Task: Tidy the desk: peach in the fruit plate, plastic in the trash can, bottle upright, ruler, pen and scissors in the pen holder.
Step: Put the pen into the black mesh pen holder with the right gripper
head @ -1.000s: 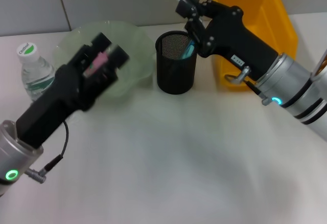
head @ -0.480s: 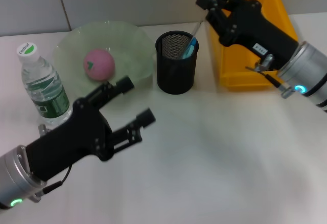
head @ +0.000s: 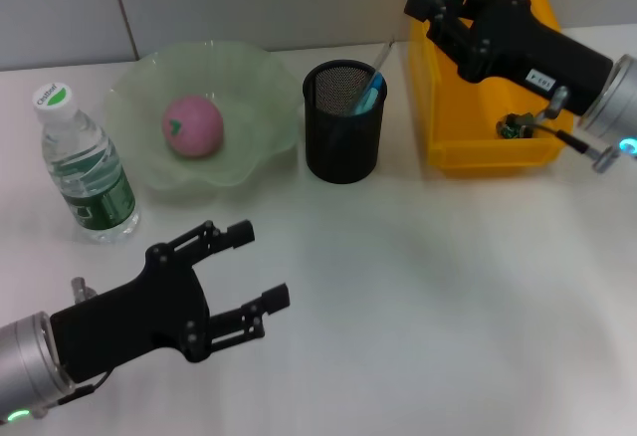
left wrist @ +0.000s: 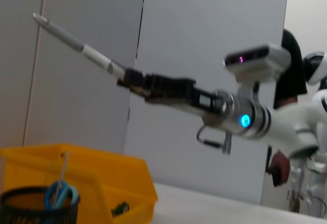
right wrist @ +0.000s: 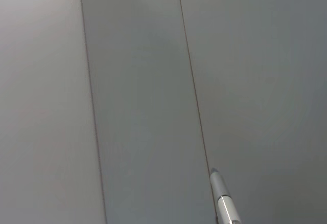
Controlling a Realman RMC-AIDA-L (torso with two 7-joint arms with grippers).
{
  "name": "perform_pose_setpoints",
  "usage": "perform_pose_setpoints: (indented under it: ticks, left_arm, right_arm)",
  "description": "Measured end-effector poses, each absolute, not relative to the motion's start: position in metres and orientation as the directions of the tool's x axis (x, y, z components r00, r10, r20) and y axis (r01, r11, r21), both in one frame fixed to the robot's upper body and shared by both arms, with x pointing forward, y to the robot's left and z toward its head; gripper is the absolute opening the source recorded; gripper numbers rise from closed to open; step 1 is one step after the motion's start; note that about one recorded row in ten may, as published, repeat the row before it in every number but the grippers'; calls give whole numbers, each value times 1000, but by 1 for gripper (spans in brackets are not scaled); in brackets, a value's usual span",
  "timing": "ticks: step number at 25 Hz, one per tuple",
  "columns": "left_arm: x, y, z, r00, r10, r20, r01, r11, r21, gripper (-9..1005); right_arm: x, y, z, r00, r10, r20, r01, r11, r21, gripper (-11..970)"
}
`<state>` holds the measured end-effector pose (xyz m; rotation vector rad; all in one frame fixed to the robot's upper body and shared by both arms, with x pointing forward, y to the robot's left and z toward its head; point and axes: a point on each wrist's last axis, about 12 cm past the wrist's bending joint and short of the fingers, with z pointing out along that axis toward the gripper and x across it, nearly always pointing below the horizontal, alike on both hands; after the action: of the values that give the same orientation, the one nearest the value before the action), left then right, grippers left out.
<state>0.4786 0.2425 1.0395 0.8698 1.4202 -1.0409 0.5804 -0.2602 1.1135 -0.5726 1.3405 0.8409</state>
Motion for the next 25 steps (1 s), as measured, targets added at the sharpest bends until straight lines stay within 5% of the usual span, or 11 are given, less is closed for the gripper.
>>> perform_pose_setpoints:
  ticks: [25]
  left_arm:
    - [481, 250, 1026, -99, 126, -987, 935, 350, -50, 813]
  right_arm:
    - [637, -275, 1260, -516, -262, -815, -759, 581, 294, 133]
